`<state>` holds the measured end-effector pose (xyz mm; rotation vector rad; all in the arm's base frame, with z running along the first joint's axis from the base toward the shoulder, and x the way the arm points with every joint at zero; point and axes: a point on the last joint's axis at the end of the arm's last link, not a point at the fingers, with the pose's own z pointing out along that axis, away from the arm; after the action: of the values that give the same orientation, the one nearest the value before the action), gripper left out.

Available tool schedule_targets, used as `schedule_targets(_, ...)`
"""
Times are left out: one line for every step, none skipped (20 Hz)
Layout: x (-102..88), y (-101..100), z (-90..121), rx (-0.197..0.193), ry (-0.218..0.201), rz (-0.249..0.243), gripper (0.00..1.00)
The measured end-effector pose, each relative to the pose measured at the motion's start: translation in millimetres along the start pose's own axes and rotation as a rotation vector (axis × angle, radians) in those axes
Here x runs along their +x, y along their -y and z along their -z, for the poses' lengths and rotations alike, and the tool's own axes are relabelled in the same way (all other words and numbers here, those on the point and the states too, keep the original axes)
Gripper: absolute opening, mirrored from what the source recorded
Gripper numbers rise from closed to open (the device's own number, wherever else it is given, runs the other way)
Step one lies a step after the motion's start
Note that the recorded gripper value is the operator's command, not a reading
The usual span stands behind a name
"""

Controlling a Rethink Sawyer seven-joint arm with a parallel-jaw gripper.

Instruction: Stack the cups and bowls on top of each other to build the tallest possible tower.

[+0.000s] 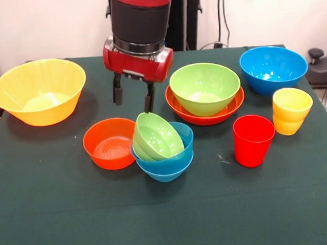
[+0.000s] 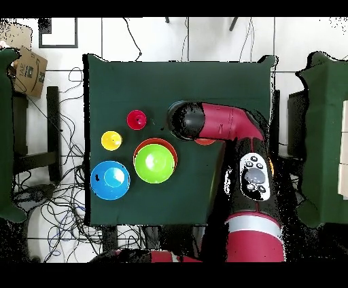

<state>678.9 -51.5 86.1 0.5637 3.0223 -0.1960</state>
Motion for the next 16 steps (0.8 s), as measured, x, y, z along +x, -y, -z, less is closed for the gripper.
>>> schedule_targets(0.4,0,-1,-0.001,-0.001,0.000,1.00)
schedule_targets(0.7,0,-2,-0.002,-0.002,0.000,1.00)
schedule_targets(2.4,-2,-7,-0.004,-0.008,0.001,1.00)
schedule_targets(3.3,-2,-10,-0.006,-0.011,0.002,1.00)
schedule_targets(4.9,-3,-14,-0.008,-0.016,0.003,1.00)
schedule_targets(5.7,-4,-16,-0.009,-0.019,0.003,1.00)
schedule_targets(6.6,-4,-18,-0.010,-0.023,0.004,1.00)
schedule_targets(7.3,-5,-19,-0.011,-0.026,0.004,1.00)
schedule_targets(7.9,-5,-21,-0.012,-0.028,0.004,1.00)
schedule_targets(8.6,-5,-22,-0.012,-0.031,0.004,1.00)
schedule_targets(9.3,-5,-23,-0.012,-0.033,0.004,1.00)
schedule_targets(9.6,-5,-24,-0.012,-0.035,0.004,1.00)
schedule_targets(9.7,-5,-25,-0.013,-0.036,0.004,1.00)
schedule_targets(9.6,-5,-25,-0.014,-0.036,0.004,1.00)
schedule_targets(9.5,-5,-25,-0.014,-0.036,0.003,1.00)
schedule_targets(9.3,-5,-25,-0.014,-0.036,0.003,1.00)
